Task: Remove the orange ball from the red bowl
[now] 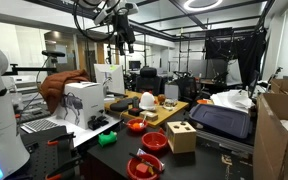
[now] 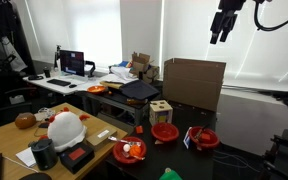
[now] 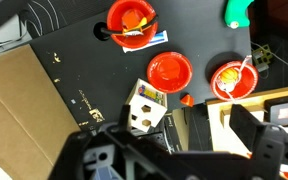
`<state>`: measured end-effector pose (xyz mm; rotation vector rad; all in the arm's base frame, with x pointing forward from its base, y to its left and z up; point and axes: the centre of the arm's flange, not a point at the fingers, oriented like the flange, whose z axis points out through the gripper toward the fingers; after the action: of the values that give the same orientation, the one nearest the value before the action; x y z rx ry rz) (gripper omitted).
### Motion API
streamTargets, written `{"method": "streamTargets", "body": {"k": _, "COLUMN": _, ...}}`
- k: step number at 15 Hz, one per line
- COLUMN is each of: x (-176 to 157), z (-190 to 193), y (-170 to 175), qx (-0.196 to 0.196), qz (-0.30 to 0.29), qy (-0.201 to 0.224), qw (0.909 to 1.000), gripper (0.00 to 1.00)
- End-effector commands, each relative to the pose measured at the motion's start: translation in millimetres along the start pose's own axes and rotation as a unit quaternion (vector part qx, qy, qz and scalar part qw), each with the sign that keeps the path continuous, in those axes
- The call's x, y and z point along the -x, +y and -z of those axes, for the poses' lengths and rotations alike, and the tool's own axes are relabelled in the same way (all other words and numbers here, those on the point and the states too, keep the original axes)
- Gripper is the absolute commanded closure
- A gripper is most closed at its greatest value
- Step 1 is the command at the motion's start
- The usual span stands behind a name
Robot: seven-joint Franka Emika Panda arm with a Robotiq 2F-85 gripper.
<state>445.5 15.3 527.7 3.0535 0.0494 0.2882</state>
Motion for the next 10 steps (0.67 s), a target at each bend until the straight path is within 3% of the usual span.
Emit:
{"method": "streamTargets", "body": {"k": 1, "x": 0.0, "z": 0.0, "y": 0.0, "qx": 0.0, "qz": 0.0, "qy": 0.0, "qw": 1.0, "gripper": 0.0}}
{"method": "streamTargets", "body": {"k": 10, "x": -9.1, "z": -12.6, "y": 3.3, "qx": 0.0, "qz": -0.009, "qy": -0.009, "qw": 0.9999, "gripper": 0.0}}
